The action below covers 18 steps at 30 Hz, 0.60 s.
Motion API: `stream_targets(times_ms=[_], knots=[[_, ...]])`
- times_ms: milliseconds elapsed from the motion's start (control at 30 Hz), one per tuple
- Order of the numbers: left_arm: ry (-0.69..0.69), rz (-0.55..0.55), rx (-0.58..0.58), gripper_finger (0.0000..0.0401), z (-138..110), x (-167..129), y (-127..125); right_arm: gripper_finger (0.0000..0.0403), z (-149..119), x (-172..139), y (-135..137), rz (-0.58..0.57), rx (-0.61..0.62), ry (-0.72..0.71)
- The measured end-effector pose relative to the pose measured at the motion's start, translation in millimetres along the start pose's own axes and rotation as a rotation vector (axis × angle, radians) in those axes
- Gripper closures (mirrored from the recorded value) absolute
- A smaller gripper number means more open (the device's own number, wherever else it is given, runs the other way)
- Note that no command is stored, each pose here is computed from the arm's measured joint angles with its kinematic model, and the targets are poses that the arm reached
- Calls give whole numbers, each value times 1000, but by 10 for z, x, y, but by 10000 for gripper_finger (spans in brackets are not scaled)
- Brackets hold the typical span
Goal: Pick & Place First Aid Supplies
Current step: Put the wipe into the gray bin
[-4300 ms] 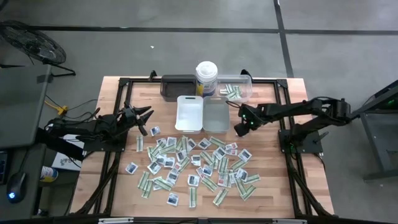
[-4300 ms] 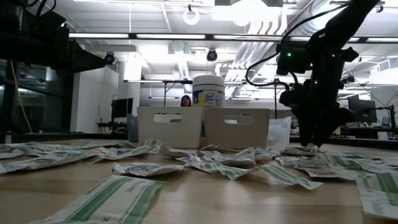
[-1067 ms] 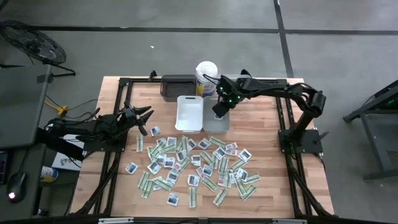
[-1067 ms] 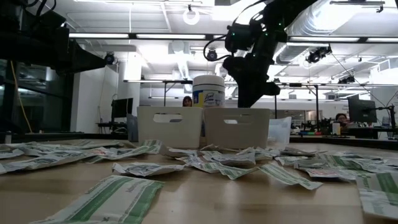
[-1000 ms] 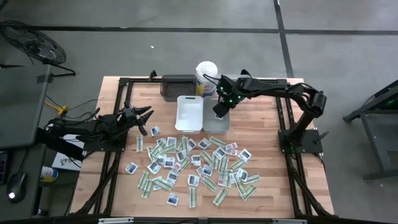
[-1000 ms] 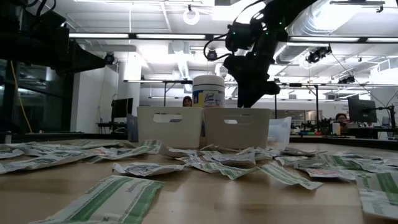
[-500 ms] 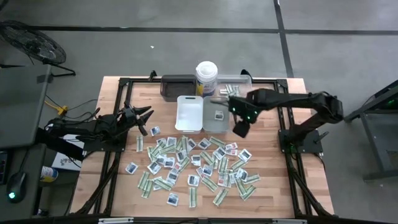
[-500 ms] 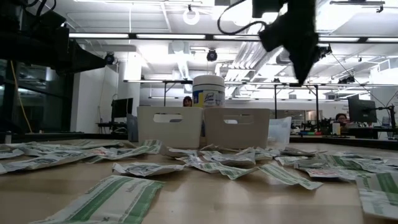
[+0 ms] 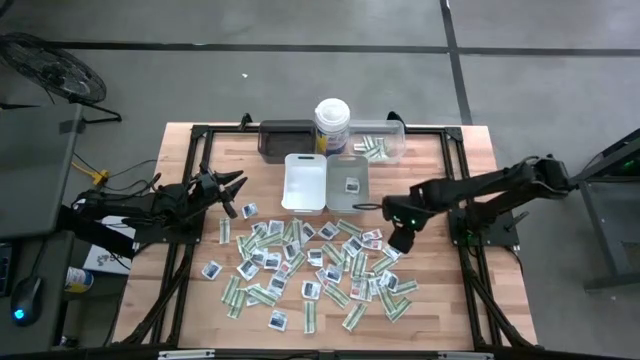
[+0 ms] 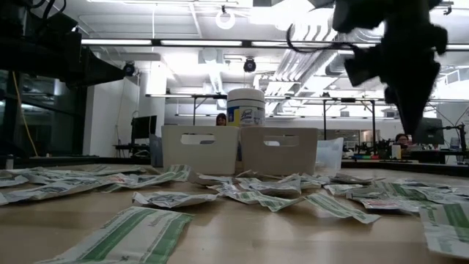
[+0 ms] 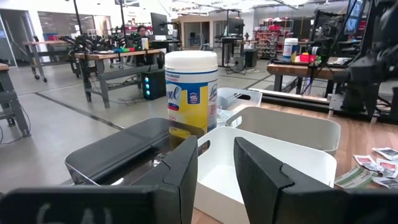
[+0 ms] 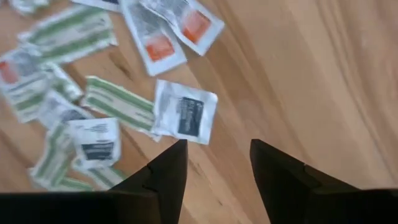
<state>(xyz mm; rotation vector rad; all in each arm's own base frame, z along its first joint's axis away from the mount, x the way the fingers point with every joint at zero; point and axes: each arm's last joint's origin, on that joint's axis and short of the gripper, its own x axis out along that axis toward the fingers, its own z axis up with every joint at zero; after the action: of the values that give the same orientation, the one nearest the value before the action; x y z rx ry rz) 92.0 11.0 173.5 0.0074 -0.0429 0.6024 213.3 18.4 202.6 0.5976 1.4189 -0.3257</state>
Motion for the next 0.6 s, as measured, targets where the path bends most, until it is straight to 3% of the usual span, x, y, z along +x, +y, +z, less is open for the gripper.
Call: stream_targets(times_ms=[300,600], knots=[[0,0,0,300,0,0,0,238,-198,353,-41,30,-73,-13],[0,0,1,300,-1,0,0,238,-242,432,6,25,-88,-74]])
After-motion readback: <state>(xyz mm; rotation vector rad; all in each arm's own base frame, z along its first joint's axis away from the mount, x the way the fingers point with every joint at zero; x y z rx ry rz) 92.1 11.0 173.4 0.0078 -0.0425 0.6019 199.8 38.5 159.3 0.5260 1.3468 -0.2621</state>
